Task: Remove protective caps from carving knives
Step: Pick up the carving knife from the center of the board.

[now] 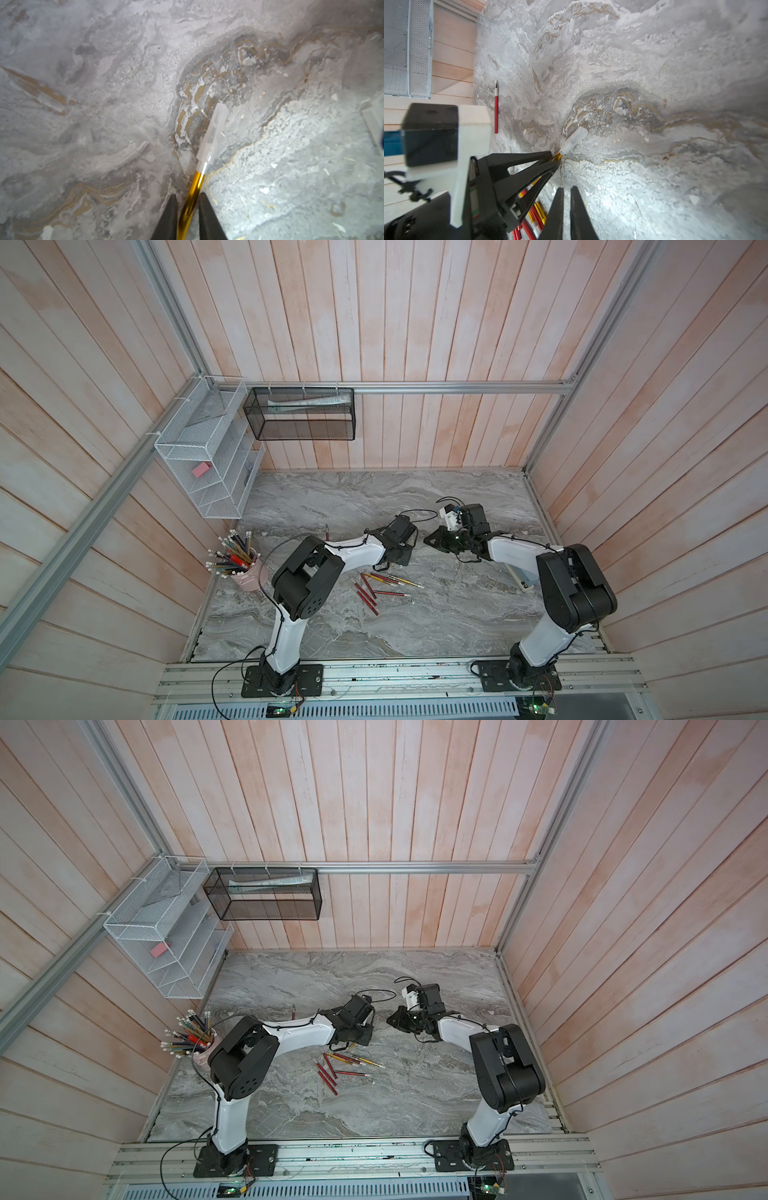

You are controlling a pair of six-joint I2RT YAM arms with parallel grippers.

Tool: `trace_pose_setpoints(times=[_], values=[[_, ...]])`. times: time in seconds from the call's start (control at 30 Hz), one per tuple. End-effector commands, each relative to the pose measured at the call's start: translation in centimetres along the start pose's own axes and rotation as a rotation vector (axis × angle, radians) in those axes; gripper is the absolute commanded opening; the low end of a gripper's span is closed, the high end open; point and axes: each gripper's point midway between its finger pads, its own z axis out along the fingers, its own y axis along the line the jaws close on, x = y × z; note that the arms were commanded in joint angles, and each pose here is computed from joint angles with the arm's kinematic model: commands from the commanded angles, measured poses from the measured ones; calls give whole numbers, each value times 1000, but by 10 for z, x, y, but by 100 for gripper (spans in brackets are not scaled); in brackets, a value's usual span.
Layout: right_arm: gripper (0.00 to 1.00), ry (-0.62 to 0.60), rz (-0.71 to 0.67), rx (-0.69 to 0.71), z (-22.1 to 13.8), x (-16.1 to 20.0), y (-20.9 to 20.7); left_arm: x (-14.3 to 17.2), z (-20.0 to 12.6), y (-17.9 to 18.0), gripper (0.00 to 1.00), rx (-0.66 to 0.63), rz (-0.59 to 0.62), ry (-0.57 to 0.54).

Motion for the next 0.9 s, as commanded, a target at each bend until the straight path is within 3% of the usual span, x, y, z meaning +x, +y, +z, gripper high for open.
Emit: trace_pose_setpoints(times=[0.0,0.07,0.13,0.2,0.47,0.77,0.87], values=[[15,-22,1,-13,-9,-2,3,57,26,11,21,-55,52,177],[17,-30,6,-11,-13,-3,1,60,27,10,20,-58,54,183],[17,-35,7,-11,-15,-3,0,61,28,10,7,-57,53,187],[17,-37,10,-11,-16,-3,0,61,28,10,0,-58,49,184],[19,-33,26,-41,-14,-3,2,36,8,-4,0,12,30,114],[48,8,25,-143,-2,-8,26,-4,-37,-24,0,117,35,-7],[51,28,9,-147,4,-6,33,-8,-44,-26,0,126,34,-17]])
